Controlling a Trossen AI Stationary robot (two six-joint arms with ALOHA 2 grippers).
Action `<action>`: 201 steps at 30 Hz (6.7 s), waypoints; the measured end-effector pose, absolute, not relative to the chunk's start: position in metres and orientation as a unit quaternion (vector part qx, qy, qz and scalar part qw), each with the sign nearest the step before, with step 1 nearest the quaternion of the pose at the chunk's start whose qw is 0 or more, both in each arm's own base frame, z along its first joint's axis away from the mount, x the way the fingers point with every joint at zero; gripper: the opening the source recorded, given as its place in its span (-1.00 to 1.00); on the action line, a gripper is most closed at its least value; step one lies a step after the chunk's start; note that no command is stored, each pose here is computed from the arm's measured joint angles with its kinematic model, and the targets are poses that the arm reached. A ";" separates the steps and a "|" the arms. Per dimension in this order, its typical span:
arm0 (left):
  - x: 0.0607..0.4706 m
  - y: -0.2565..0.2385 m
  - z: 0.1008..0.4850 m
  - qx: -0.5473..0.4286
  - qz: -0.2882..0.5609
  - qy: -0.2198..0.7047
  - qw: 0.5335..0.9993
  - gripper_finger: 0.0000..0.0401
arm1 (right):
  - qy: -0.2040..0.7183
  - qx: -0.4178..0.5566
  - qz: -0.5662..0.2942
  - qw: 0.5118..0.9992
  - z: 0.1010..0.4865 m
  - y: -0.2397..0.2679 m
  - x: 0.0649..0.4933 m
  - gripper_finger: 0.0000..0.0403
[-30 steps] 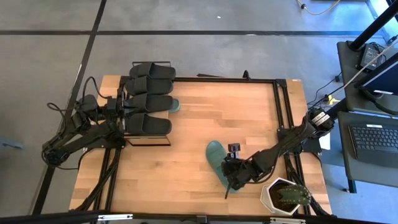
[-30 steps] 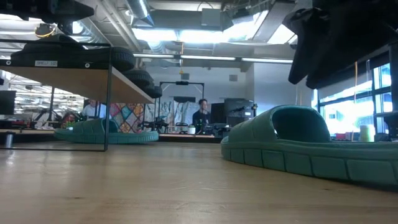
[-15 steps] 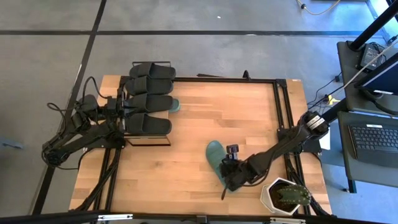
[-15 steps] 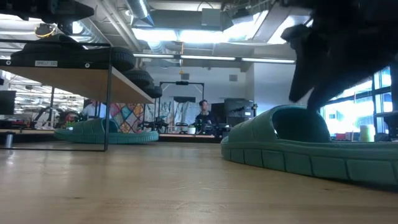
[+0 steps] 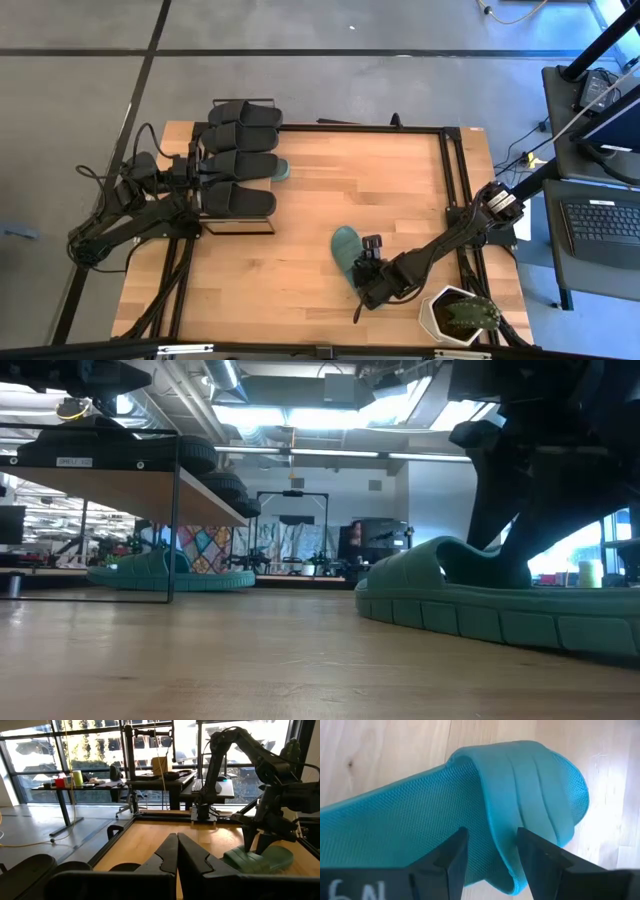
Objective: Pick and place slides into the shelf
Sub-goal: Put the green slipper under the shelf
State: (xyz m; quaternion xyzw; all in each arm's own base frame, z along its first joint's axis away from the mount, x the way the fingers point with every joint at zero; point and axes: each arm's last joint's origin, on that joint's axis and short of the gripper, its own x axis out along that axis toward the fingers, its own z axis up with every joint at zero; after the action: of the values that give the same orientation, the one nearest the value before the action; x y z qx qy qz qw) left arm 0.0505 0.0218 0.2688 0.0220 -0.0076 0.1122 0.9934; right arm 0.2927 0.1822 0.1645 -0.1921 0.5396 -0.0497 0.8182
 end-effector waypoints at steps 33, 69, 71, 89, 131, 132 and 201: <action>0.051 0.022 0.269 0.022 0.112 -0.008 0.993 -1.00 | 0.516 -0.245 -0.097 0.815 0.166 0.170 0.299 -0.29; 0.051 0.022 0.268 0.020 0.112 -0.006 0.993 -1.00 | 0.465 -0.356 -0.092 0.805 0.240 0.039 0.336 -0.94; 0.051 0.022 0.268 0.020 0.112 -0.006 0.993 -1.00 | 0.434 -0.381 -0.076 0.813 0.240 0.022 0.338 -0.94; 0.051 0.022 0.269 0.019 0.113 -0.008 0.993 -1.00 | 0.247 -0.438 0.125 0.856 0.193 -0.047 0.364 -0.94; 0.051 0.022 0.269 0.022 0.114 -0.008 0.993 -1.00 | 0.204 -0.467 0.220 0.832 0.142 -0.092 0.454 -0.41; 0.051 0.022 0.269 0.022 0.114 -0.008 0.993 -1.00 | 0.204 -0.467 0.220 0.832 0.142 -0.092 0.454 -0.38; 0.373 0.015 0.334 0.065 -0.019 0.434 0.898 -1.00 | 0.295 0.051 0.056 0.952 0.180 -0.053 0.216 0.25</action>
State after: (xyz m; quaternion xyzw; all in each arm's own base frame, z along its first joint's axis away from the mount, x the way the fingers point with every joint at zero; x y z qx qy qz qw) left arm 0.3728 0.0150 0.3337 0.0652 0.4342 -0.0185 0.8982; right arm 0.2163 -0.0530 0.1797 0.0509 0.2951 0.0563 0.9524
